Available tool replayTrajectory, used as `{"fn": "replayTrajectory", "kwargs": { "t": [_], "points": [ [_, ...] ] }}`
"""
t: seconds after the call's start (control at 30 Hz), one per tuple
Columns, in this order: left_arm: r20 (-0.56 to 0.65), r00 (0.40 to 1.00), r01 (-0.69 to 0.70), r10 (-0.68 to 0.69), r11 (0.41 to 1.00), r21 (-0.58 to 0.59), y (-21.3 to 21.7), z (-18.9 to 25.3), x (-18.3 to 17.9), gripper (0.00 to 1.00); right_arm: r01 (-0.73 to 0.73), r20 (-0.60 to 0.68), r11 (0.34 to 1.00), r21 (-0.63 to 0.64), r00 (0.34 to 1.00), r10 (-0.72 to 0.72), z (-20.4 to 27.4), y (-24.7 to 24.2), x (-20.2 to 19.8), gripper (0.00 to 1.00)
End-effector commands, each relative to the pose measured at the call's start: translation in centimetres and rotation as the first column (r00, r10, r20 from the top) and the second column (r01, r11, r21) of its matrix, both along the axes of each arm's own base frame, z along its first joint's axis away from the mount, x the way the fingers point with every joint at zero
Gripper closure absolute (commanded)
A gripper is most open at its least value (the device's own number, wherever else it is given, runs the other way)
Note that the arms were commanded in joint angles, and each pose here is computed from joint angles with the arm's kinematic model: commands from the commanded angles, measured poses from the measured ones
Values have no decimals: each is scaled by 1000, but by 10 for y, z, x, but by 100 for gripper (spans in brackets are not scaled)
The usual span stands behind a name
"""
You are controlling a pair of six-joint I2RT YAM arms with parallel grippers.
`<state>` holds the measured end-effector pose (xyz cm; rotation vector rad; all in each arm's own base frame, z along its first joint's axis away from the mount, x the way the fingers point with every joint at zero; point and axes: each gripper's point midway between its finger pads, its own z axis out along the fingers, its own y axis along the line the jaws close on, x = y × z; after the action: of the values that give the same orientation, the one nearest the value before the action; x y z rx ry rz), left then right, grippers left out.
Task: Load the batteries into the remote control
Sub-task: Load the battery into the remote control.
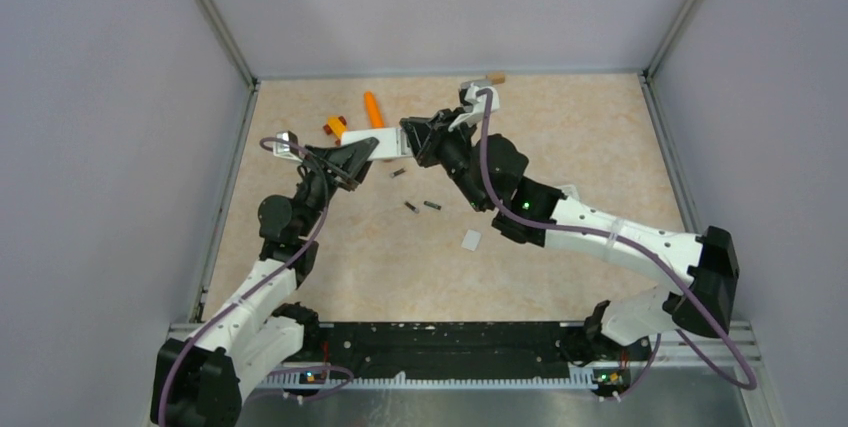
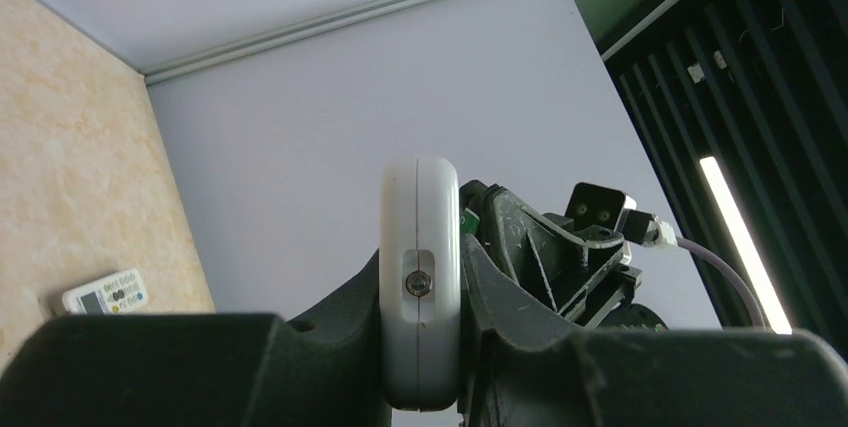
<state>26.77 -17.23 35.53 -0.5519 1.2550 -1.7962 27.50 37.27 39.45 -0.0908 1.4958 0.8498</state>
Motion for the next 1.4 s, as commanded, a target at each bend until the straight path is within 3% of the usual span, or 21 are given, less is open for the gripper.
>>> {"fn": "replayTrajectory", "kwargs": {
  "t": [0.0,0.3,0.73,1.03,1.37],
  "points": [
    [93,995,-38,42,998,-49,9,23,-8,100,103,53,994,44,993,-105,29,-3,5,100],
    [98,994,-31,38,996,-81,10,26,-9,100,171,44,985,28,984,-173,18,4,8,100],
    [100,994,-26,38,993,-112,12,28,-9,100,163,27,987,-8,986,-163,4,17,4,100],
    [109,993,-31,51,983,-179,19,42,-10,100,152,2,988,-10,988,-152,-4,16,-4,87],
    [104,993,-30,49,984,-177,19,41,-10,100,144,17,989,-10,989,-144,8,15,-5,72]
  ]
}}
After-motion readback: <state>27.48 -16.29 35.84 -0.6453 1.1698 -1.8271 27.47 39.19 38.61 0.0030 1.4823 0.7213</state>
